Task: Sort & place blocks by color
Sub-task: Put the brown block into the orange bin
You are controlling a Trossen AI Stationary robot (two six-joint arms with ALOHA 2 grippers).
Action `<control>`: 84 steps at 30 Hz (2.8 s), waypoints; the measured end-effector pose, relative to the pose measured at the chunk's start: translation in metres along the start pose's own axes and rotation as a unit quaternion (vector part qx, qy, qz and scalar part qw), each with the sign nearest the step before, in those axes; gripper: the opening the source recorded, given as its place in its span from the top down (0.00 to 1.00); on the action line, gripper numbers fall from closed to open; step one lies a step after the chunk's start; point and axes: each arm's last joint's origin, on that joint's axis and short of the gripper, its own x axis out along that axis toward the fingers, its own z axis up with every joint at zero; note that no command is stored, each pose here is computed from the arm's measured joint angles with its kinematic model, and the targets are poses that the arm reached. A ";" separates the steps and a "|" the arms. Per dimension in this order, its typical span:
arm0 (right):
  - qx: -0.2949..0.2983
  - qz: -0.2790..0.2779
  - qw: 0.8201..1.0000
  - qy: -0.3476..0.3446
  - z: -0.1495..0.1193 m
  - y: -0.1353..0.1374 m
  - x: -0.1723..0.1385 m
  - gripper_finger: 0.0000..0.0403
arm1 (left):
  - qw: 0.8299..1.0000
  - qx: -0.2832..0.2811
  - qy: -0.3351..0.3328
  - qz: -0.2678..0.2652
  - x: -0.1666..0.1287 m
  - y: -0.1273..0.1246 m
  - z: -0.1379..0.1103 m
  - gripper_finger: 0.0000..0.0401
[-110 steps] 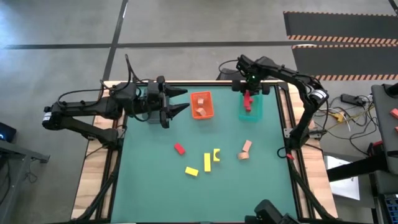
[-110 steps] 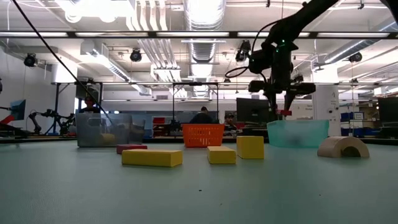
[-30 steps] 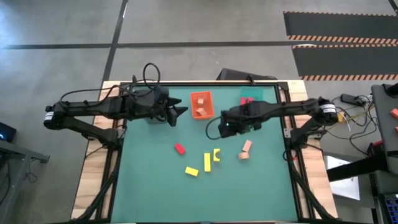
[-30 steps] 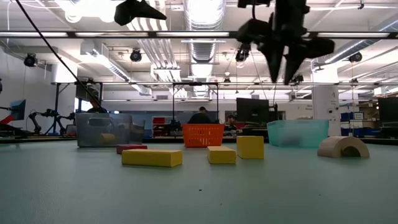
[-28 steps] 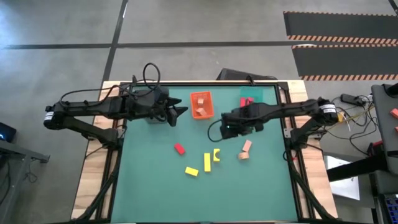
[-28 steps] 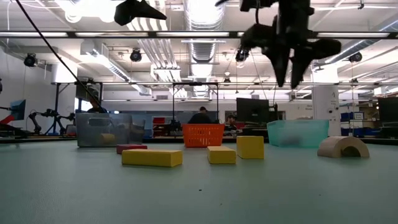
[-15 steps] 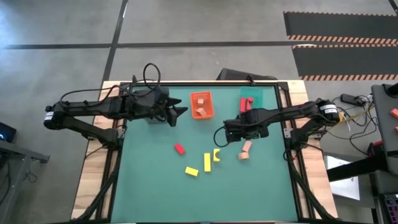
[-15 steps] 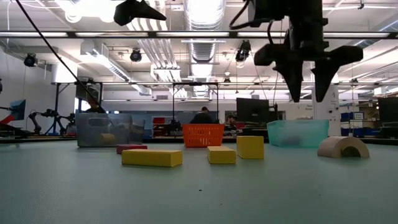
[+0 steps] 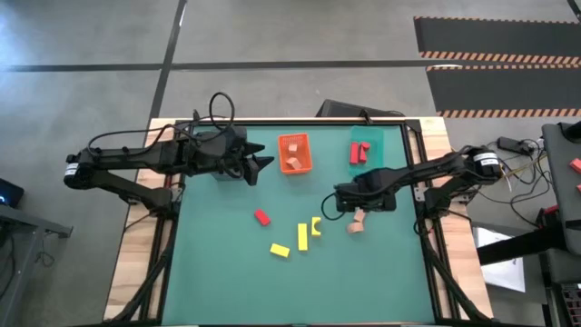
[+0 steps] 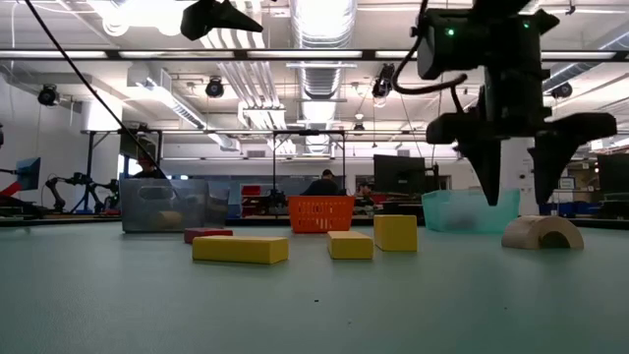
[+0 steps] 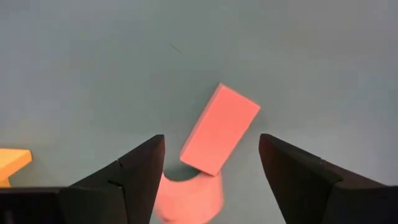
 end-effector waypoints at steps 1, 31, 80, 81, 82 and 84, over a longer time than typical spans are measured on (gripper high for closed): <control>0.005 0.001 1.000 0.000 0.000 -0.001 0.003 0.37 | 1.000 0.000 0.000 0.000 0.000 0.000 0.000 0.37; 0.037 0.021 0.999 0.005 0.000 -0.011 0.039 0.67 | 1.000 0.000 -0.016 0.025 0.000 0.003 0.002 0.37; -0.235 0.651 0.569 -0.444 0.006 0.012 -0.157 0.70 | 0.966 -0.001 -0.055 -0.254 0.029 -0.032 0.015 0.37; -0.238 0.655 0.564 -0.444 0.005 0.014 -0.158 0.70 | 0.964 -0.008 -0.059 -0.260 0.033 -0.034 0.015 0.37; -0.240 0.657 0.560 -0.443 0.005 0.015 -0.161 0.70 | 0.962 -0.013 -0.061 -0.267 0.037 -0.036 0.014 0.37; -0.244 0.658 0.553 -0.450 0.005 0.018 -0.166 0.70 | 0.957 -0.023 -0.060 -0.282 0.045 -0.038 0.012 0.37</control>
